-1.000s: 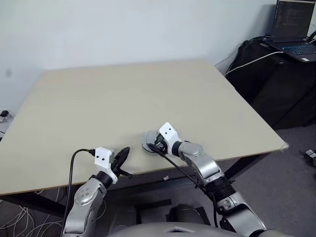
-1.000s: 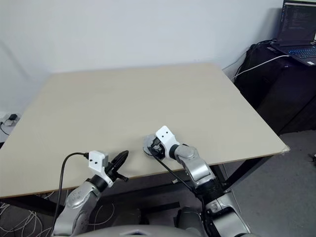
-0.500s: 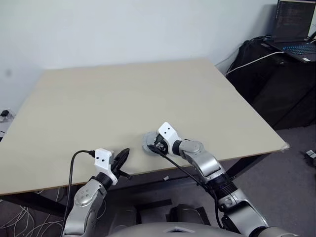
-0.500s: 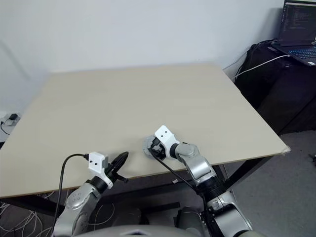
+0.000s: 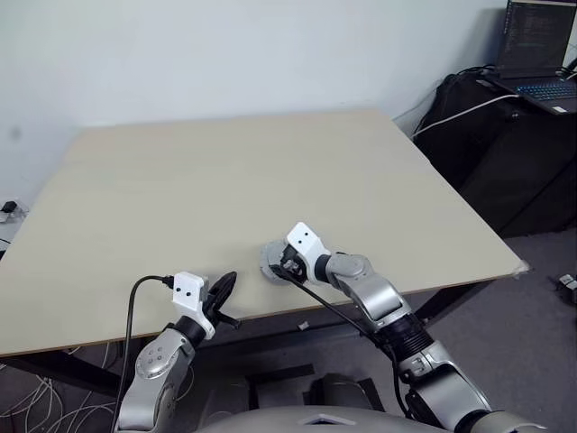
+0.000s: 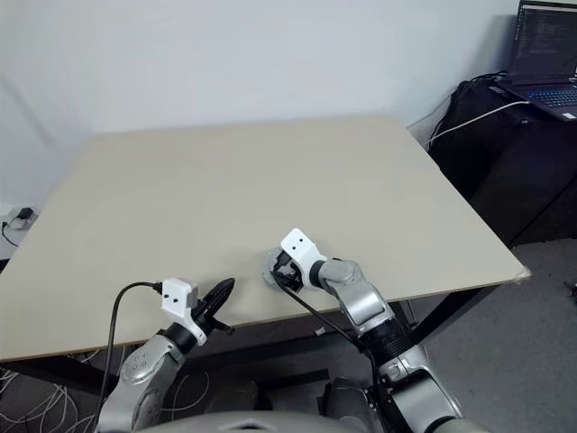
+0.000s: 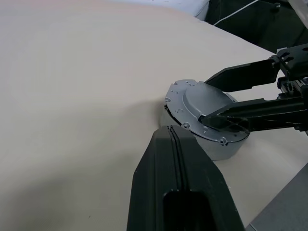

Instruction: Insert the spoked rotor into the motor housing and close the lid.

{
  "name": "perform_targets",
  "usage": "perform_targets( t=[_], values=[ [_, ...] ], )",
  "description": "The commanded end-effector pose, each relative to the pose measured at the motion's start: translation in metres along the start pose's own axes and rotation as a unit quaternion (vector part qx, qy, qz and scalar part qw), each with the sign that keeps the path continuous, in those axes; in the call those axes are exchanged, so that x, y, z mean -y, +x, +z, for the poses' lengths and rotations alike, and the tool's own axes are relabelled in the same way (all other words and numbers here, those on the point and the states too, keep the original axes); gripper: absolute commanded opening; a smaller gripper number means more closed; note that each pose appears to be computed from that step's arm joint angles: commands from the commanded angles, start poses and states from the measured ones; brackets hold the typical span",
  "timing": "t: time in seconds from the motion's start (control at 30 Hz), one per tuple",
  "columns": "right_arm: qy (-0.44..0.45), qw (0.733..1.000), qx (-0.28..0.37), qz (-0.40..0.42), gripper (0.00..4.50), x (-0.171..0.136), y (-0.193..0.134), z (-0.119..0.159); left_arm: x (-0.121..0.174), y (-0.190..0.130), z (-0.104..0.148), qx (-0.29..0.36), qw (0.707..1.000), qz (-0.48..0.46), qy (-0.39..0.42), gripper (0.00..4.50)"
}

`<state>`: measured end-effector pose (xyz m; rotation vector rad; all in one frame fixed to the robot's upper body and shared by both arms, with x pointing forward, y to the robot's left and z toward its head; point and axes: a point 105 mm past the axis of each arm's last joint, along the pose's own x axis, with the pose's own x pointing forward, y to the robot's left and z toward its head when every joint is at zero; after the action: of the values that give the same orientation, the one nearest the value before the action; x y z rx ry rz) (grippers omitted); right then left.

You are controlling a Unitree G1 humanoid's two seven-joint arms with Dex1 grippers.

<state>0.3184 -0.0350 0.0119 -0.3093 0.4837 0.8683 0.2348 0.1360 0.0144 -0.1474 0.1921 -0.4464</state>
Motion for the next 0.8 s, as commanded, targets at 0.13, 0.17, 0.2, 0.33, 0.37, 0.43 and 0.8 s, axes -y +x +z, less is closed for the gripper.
perform_targets(
  t=[0.13,0.17,0.2,0.33,0.37,0.43,0.8],
  values=[
    [-0.005,0.999,-0.046,-0.005,3.21,0.005,-0.004,-0.018,0.005,0.002,0.014,0.024,1.0,-0.008,0.015,0.0],
    [-0.005,0.999,-0.05,-0.004,3.21,0.005,-0.005,-0.019,0.005,0.002,0.013,0.024,1.0,-0.008,0.015,0.0],
    [-0.005,0.999,-0.053,-0.002,3.21,0.005,-0.005,-0.02,0.005,0.002,0.013,0.024,1.0,-0.008,0.015,0.0],
    [-0.004,0.998,-0.062,0.0,3.21,0.006,-0.007,-0.022,0.005,0.002,0.013,0.024,1.0,-0.008,0.015,0.0],
    [-0.004,0.998,-0.063,-0.001,3.21,0.006,-0.007,-0.023,0.005,0.002,0.013,0.024,1.0,-0.008,0.015,0.0],
    [-0.003,0.998,-0.065,-0.002,3.21,0.006,-0.007,-0.023,0.005,0.002,0.013,0.024,1.0,-0.008,0.015,0.0],
    [0.011,0.997,-0.081,-0.002,3.21,0.004,-0.005,-0.03,0.002,0.003,0.016,0.03,0.999,-0.002,0.024,0.0]
  ],
)
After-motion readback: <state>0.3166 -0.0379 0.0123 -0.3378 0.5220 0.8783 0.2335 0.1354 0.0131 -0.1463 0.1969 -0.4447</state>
